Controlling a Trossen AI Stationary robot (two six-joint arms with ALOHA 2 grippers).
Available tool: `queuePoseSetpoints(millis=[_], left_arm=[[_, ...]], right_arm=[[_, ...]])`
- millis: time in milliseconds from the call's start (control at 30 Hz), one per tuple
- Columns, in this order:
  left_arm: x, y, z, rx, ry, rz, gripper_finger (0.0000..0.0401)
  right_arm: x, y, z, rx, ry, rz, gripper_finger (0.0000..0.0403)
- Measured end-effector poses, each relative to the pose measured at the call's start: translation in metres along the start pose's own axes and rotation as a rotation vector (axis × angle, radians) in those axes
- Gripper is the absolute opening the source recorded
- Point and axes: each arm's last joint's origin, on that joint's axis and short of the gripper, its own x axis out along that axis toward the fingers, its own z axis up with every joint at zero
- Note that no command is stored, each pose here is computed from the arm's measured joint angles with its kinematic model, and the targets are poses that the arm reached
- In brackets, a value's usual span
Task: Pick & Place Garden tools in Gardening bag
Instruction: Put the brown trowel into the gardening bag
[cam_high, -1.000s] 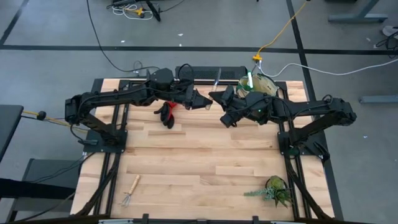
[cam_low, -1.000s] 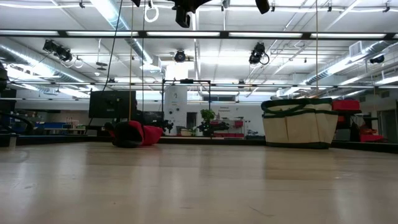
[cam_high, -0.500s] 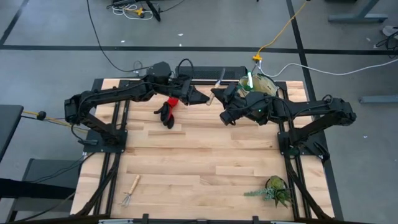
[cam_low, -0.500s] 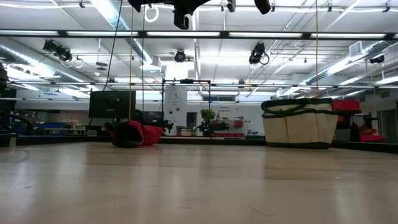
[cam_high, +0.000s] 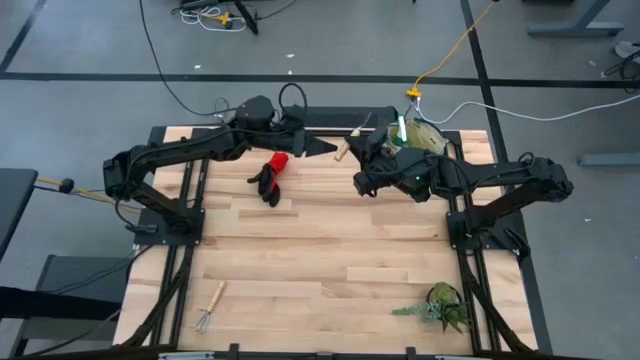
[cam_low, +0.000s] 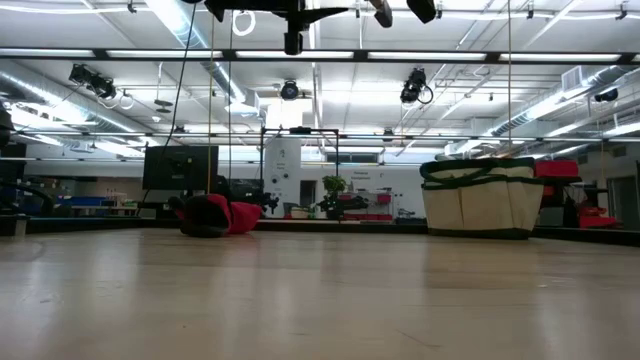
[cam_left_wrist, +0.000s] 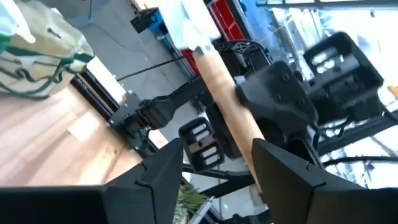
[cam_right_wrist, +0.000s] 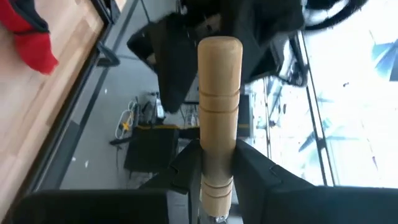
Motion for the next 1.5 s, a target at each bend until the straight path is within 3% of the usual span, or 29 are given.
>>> queuePoseSetpoints(millis=[267,467,867,1200,1500], left_arm=[[0.000,0.000,0.000,0.058,-0.001,0.000,0.0184],[-0.015,-0.015,0.003,0.153,-0.039,-0.003,0.0169],[-0.060,-0.042,0.002,0.326,-0.111,0.160,0.0130],[-0.080,-0.057,0.003,0.507,-0.177,0.211,0.0115],[-0.080,-0.057,0.003,0.532,-0.172,0.211,0.0115]], right_arm=[[0.001,0.000,-0.002,0.161,0.034,-0.005,0.0077],[-0.001,-0.001,-0.005,0.188,0.099,-0.021,0.0077],[-0.019,-0.014,-0.019,0.508,0.092,-0.053,0.0077],[-0.031,-0.018,-0.030,0.756,0.093,-0.046,0.0077],[-0.045,-0.019,-0.043,1.004,-0.036,0.107,0.0077]])
